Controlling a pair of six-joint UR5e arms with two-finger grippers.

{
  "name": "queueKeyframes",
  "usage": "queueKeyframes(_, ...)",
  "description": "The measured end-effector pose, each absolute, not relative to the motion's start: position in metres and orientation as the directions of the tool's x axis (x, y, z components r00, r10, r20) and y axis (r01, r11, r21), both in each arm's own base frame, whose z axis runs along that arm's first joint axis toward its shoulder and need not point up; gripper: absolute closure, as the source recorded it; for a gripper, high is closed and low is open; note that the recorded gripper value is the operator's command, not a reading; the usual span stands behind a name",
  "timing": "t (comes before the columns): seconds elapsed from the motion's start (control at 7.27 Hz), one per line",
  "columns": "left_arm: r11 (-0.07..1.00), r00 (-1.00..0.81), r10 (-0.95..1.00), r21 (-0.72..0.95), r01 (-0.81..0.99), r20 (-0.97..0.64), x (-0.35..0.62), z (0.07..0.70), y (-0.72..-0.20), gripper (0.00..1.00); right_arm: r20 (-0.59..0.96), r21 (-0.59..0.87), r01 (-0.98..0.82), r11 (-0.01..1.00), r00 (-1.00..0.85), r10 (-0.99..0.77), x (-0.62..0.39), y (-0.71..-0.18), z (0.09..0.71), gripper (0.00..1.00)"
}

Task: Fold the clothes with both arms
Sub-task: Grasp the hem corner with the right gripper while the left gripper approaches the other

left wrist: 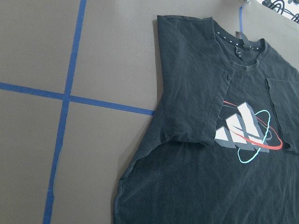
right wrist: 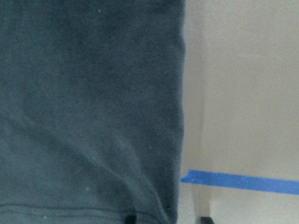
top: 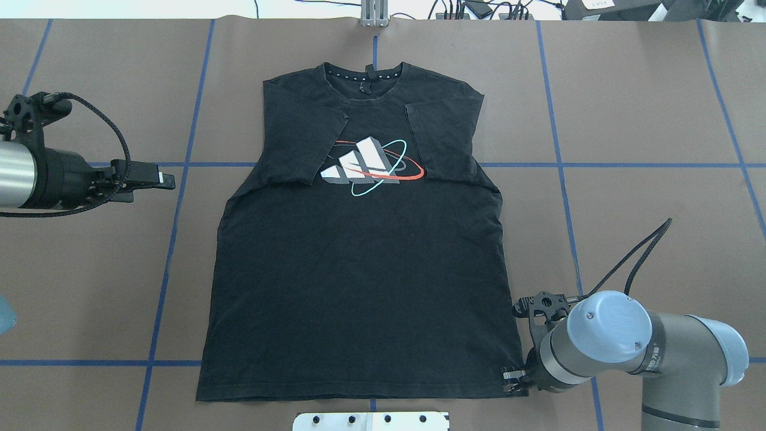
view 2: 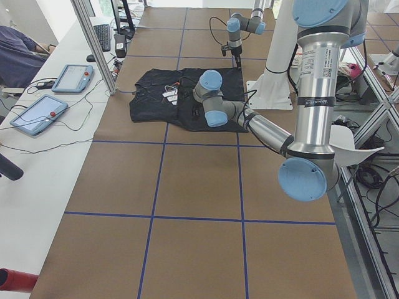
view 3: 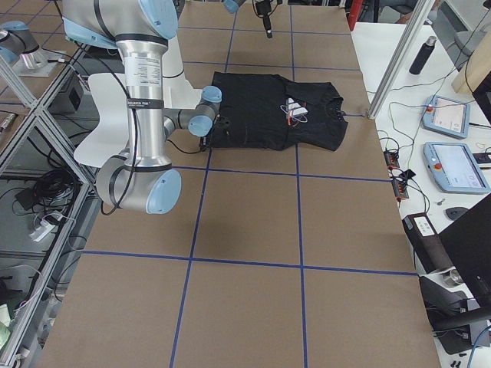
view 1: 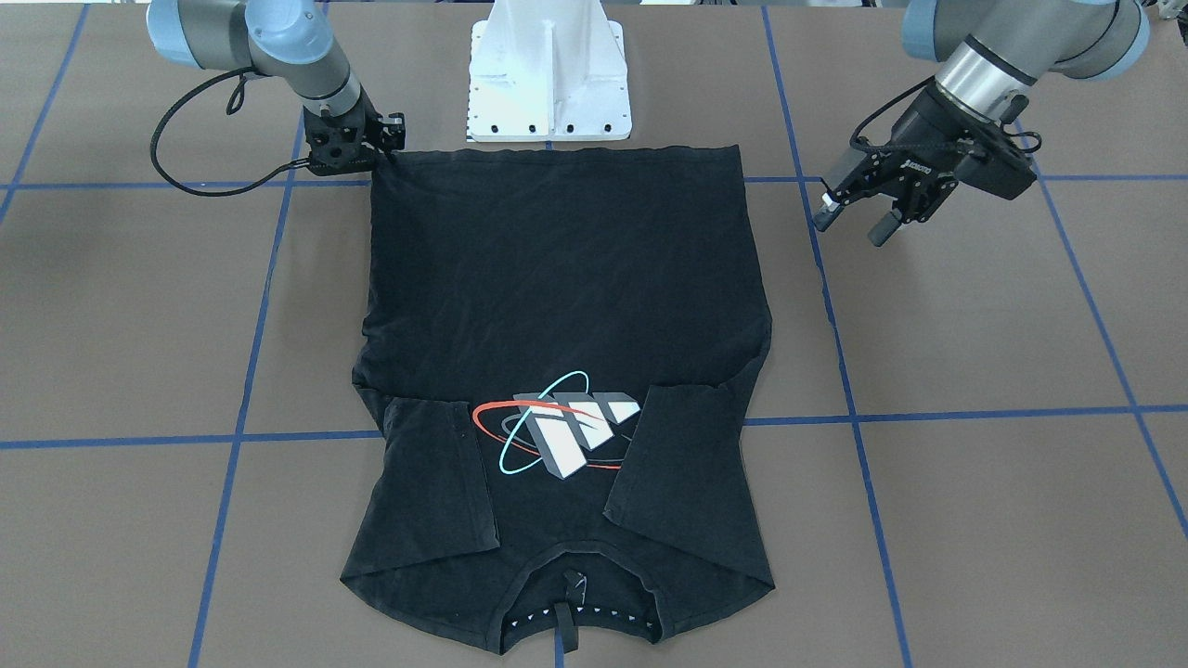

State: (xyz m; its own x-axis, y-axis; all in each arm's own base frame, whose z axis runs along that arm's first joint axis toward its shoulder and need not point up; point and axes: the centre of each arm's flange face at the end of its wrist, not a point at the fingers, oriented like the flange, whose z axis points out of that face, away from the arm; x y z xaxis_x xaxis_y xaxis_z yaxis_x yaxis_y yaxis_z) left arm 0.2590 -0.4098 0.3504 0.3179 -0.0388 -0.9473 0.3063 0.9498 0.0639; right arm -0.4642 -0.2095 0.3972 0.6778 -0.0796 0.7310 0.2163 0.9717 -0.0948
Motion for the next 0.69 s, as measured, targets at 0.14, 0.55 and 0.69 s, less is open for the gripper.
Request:
queueKeyframes(0.14, 0.950, 0.317, -0.038, 0.064, 0.306, -0.948, 0.2592, 0.3500, -0.4099, 0.01, 0.732, -0.094, 0.217, 0.972, 0.676, -0.080, -0.4649, -0.2096, 0.3963, 1.00)
queueKeyframes(0.55, 0.950, 0.317, -0.038, 0.063, 0.305, -0.948, 0.2598, 0.3499, -0.4101, 0.01, 0.738, -0.092, 0.220, 0.971, 0.670, -0.082, -0.4652, -0.2097, 0.3926, 1.00)
queueKeyframes(0.69, 0.951, 0.318, -0.039, 0.063, 0.304, -0.947, 0.2600, 0.3502, -0.4100, 0.01, 0.741, -0.095, 0.220, 0.971, 0.667, -0.079, -0.4634, -0.2111, 0.3905, 1.00)
